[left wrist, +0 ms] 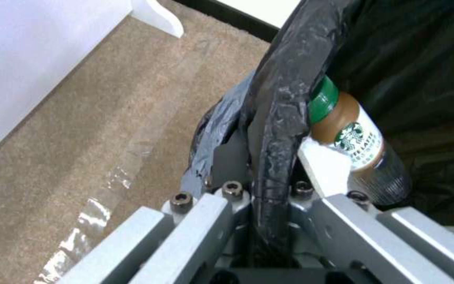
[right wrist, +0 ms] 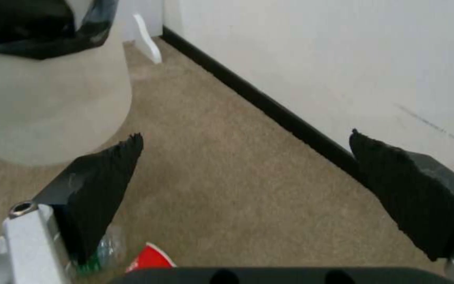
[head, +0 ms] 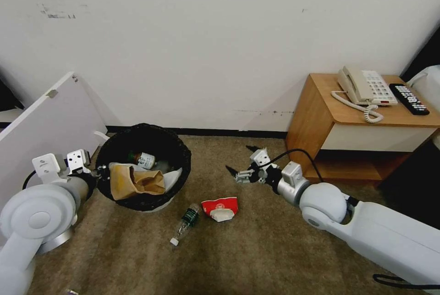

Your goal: Pick up the trash bin and place the garbage on the floor into it.

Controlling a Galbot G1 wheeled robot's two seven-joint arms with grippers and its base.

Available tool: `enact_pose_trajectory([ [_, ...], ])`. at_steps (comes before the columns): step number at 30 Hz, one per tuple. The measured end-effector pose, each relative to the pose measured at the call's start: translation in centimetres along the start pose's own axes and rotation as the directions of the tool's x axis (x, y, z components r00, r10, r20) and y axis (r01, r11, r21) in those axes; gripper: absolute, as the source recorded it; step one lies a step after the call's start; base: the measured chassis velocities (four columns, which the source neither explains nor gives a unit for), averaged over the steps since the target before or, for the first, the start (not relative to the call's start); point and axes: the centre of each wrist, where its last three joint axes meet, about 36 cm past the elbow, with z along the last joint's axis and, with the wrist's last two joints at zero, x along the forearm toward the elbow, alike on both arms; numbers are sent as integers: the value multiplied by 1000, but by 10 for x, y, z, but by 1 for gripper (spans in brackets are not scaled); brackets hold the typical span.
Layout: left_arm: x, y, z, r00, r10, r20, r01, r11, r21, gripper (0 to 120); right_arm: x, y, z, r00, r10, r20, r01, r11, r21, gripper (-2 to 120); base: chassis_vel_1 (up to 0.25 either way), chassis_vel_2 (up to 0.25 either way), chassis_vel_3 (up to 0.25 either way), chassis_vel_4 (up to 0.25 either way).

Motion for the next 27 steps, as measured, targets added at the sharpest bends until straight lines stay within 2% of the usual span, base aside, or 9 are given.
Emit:
enact_pose_trajectory([
  [4,-3,0,5,1000,2,7,-2,1000,9,0,-21,7,8,1000,14,6,-14,999,-39,100,0,0,0,0],
  [8,-5,0,6,1000,3,14,-3,1000,3,1,-28,9,9,999,27,37,-26,999,-28,100,0,0,0,0],
  [17,-10,-4,6,999,24,31,-24,1000,-3,1,-21,3,2,996,70,58,-68,997,-27,100,0,0,0,0],
  [27,-9,-2,12,999,25,32,-25,1000,-5,1,-10,-3,-4,993,97,73,-95,995,-25,100,0,0,0,0],
])
